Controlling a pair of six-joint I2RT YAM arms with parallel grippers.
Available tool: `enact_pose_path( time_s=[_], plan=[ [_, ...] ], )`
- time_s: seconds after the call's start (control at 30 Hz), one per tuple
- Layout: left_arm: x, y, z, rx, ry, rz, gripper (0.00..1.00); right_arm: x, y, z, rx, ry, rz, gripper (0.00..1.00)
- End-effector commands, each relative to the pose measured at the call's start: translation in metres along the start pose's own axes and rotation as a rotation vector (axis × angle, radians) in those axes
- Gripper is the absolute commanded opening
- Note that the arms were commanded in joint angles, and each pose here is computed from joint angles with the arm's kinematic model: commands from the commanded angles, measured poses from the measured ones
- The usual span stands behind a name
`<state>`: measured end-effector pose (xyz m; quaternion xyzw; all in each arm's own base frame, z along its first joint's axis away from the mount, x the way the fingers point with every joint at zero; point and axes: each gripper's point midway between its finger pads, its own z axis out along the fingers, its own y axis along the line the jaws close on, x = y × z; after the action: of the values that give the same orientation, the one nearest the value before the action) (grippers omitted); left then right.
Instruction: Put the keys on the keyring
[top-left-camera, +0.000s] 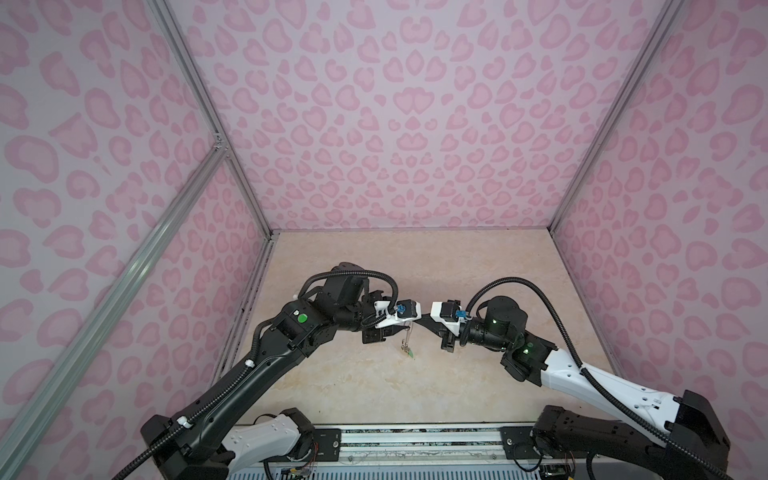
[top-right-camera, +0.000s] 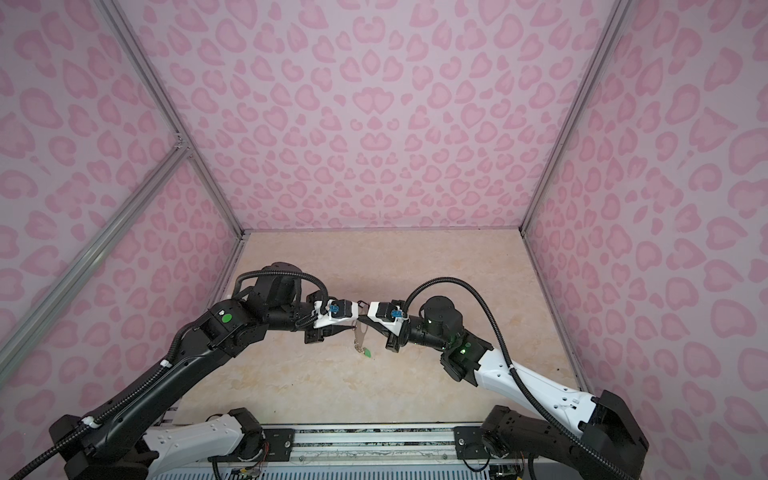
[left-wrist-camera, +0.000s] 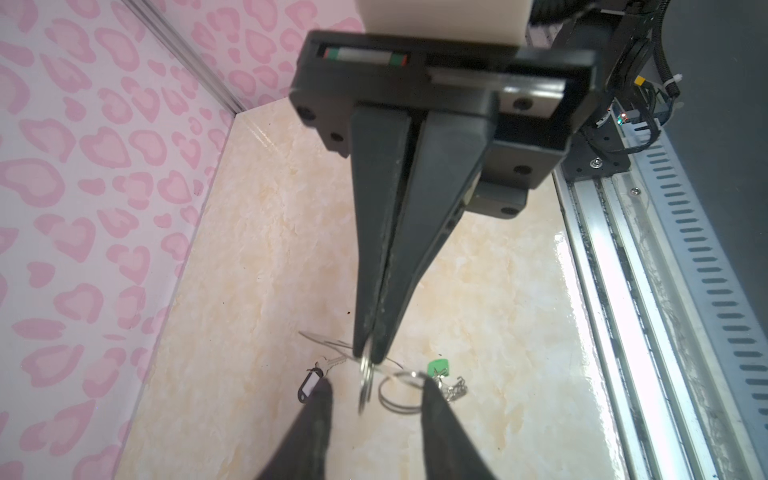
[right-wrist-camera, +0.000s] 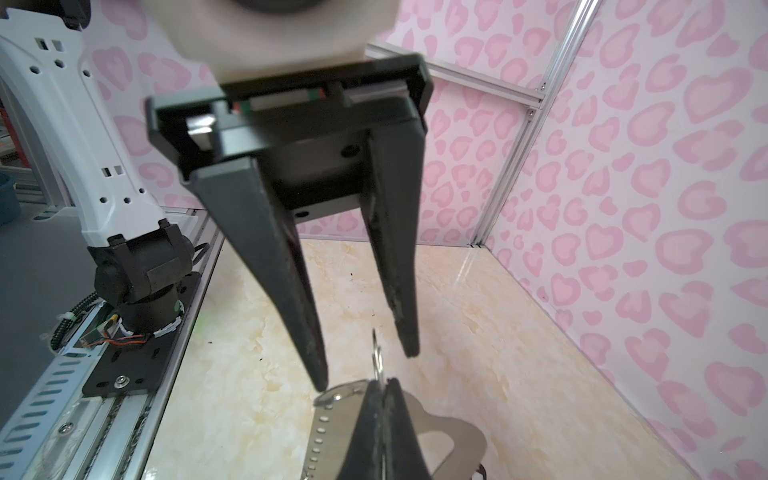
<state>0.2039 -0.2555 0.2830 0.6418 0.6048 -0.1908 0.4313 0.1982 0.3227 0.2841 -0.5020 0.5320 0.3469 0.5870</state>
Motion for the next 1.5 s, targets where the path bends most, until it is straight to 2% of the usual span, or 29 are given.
enact_pose_path(
  time_s=[0.0,0.07,0.27,0.9,1.07,1.27,1.33,1.47],
  plan=[
    [-0.019,0.015,-0.012,-0.043,-0.192,-0.057,0.47,-0.017,0.000,-0.002,0.000,-0.097,0.005,0.00],
    [-0.021,0.016,-0.016,-0.050,-0.263,-0.076,0.45,-0.020,0.002,-0.004,-0.011,-0.129,0.006,0.00],
    [-0.028,0.005,-0.018,0.009,-0.363,-0.089,0.24,-0.023,-0.001,-0.005,-0.016,-0.159,0.022,0.00],
    [-0.029,-0.005,-0.011,0.081,-0.412,-0.100,0.20,-0.032,0.000,0.000,-0.049,-0.176,0.033,0.00],
    [-0.033,-0.002,-0.011,0.079,-0.421,-0.089,0.16,-0.030,0.003,0.000,-0.068,-0.171,0.043,0.00],
    [-0.035,-0.001,-0.012,0.076,-0.420,-0.075,0.04,-0.029,0.004,0.001,-0.073,-0.167,0.043,0.00],
    [-0.036,0.000,-0.012,0.071,-0.418,-0.062,0.03,-0.027,0.003,0.001,-0.064,-0.156,0.045,0.00],
    [-0.032,0.003,-0.013,0.010,-0.373,0.000,0.03,-0.011,-0.009,-0.003,0.027,-0.073,0.019,0.21]
  ],
)
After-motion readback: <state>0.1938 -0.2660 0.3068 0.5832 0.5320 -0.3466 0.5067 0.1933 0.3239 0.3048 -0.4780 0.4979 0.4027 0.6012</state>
